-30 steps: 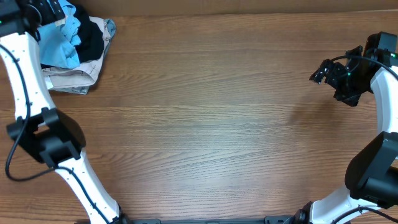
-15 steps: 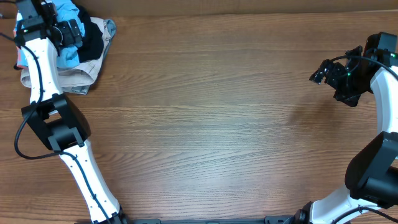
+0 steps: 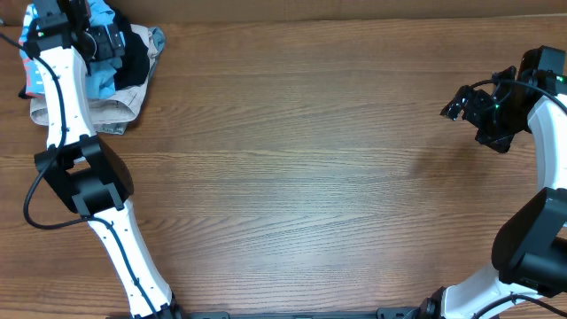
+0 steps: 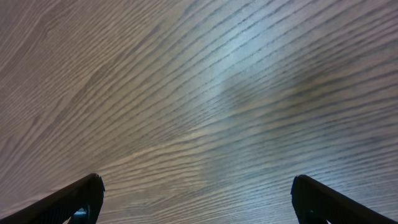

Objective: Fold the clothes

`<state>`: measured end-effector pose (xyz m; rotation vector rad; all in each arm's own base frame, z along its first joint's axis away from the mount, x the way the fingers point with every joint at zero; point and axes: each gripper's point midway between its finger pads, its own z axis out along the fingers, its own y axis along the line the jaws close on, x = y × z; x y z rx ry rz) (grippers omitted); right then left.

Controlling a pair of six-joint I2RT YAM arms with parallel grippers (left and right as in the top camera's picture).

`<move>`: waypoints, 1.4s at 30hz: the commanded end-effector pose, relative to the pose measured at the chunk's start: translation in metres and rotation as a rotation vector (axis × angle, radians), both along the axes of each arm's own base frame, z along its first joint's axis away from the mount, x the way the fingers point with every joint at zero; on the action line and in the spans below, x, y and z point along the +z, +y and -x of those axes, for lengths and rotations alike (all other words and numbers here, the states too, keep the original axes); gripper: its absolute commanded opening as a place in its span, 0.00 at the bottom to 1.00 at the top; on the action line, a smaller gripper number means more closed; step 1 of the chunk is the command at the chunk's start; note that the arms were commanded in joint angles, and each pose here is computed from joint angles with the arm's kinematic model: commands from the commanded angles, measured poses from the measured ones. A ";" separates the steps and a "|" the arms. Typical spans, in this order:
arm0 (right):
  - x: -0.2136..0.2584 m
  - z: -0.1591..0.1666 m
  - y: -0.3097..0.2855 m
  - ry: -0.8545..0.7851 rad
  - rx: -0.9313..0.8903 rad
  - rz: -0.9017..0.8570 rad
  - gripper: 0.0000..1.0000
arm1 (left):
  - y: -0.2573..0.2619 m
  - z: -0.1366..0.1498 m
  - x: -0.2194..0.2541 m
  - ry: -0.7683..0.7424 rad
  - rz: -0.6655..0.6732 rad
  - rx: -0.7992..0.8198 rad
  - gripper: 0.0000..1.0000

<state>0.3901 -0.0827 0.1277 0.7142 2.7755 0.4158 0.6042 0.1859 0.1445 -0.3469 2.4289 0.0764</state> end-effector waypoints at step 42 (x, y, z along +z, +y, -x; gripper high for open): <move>0.262 0.088 0.088 -0.683 0.326 0.180 1.00 | -0.068 0.114 0.216 -0.170 0.032 -0.051 1.00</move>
